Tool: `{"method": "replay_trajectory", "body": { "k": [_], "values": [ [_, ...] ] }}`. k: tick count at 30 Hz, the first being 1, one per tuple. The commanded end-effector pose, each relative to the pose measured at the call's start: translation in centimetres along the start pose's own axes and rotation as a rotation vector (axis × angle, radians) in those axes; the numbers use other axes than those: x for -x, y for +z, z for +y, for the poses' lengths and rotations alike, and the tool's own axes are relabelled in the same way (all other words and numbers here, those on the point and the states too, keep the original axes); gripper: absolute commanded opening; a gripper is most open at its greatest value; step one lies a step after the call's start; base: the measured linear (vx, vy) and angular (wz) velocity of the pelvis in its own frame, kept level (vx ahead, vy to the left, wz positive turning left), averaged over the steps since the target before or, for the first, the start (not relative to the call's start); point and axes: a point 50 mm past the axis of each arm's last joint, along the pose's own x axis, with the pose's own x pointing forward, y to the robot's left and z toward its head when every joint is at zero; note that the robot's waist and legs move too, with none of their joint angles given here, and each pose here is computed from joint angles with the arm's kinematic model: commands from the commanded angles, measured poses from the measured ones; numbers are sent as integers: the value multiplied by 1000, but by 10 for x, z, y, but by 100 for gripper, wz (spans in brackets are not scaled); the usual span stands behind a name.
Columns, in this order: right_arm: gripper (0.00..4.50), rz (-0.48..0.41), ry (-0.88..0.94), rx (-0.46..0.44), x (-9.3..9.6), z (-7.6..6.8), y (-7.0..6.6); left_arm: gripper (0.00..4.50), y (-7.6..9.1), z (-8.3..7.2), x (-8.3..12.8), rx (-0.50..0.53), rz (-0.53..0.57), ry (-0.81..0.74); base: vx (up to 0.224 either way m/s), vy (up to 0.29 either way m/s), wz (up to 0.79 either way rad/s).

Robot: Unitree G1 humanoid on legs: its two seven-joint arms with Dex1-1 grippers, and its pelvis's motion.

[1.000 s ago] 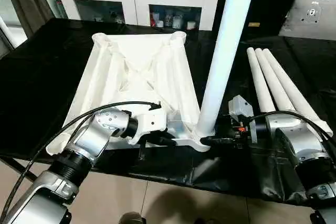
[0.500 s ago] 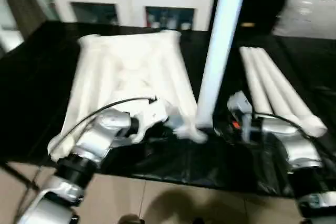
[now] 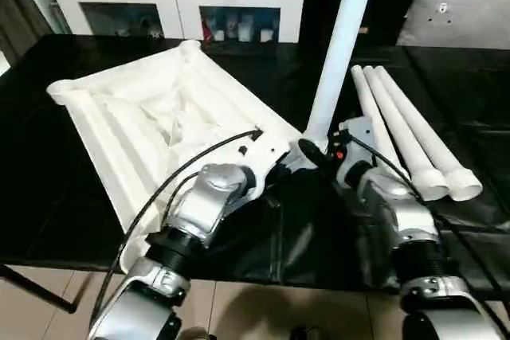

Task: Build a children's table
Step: Rotate leg to tighten

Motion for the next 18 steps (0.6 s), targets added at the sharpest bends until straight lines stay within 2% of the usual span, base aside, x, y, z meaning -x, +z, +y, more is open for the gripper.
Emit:
{"method": "replay_trajectory", "body": {
  "k": [1, 6, 8, 10, 11, 12, 13, 15, 18],
  "values": [
    [325, 38, 51, -21, -4, 14, -11, 0, 18, -2, 2, -42, -78, -14, 0, 0, 0],
    [383, 28, 31, -17, -2, 9, -9, 0, 16, 1, 5, -67, -83, -16, 0, 0, 0],
    [390, 23, 32, -20, 0, 3, -7, 0, 14, 1, 6, -93, -90, -28, 0, 0, 0],
    [418, 7, 71, 31, 7, -5, -1, 0, 7, 4, 8, -110, -75, -42, 0, 0, 0],
    [418, 7, 71, 31, 7, -5, -1, 0, 7, 4, 8, -110, -75, -42, 0, 0, 0],
    [432, 14, 168, 133, 18, -13, 5, 0, 1, 6, 11, -136, -61, -83, 0, 0, 0],
    [437, 14, 168, 133, 18, -13, 5, 0, 1, 6, 11, -136, -61, -83, 0, 0, 0],
    [444, 42, 239, 209, 27, -20, 8, 0, -3, 8, 15, -161, -49, -119, 0, 0, 0],
    [444, 69, 301, 276, 36, -29, 13, 0, -6, 9, 19, -213, -49, -175, 0, 0, 0]
  ]
}}
